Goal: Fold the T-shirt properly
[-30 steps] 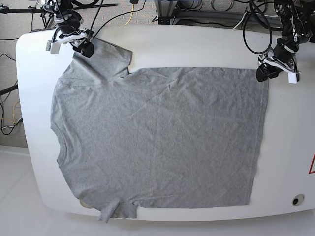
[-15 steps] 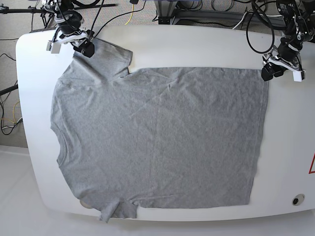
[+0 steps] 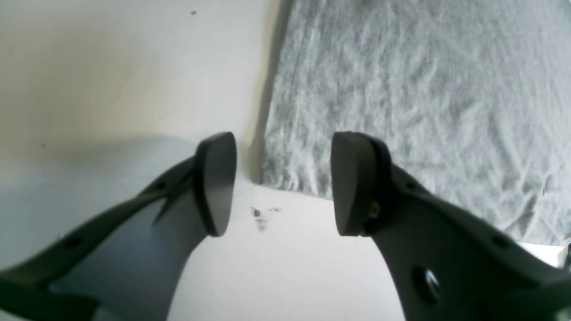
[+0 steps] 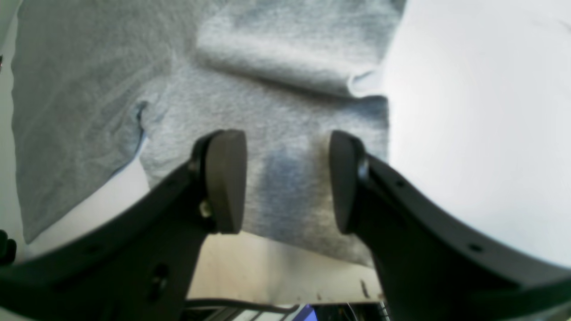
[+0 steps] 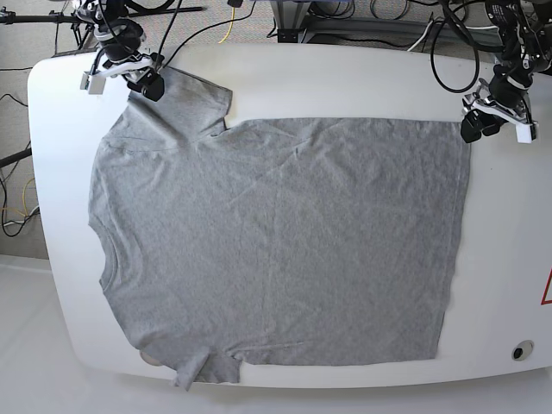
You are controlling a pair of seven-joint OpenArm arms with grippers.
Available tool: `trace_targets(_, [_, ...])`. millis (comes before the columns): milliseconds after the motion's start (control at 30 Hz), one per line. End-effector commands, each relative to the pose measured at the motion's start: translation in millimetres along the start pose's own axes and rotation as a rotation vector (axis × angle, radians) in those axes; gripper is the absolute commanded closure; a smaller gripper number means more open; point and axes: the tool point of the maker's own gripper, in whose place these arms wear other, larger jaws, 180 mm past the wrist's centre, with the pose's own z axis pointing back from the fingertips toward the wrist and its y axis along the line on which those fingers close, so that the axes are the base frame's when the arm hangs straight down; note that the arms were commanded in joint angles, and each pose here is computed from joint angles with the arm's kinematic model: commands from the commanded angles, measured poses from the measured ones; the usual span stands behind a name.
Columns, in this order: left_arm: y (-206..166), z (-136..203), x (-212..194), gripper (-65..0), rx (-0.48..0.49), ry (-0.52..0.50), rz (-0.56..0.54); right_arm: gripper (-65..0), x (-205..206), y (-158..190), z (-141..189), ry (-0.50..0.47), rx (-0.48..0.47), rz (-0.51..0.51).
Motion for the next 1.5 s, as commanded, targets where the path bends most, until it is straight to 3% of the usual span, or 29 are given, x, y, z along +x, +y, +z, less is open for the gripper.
trace_targets(0, [-2, 3, 15, -31.7, -0.011, -0.045, -0.023, -29.3, 12, 2, 4, -0.035, 0.005, 0.024])
trace_targets(1467, [-6, -6, 10, -31.2, -0.023, -0.023, -0.014, -29.4, 4, -1, 4, -0.014, -0.001, 0.027])
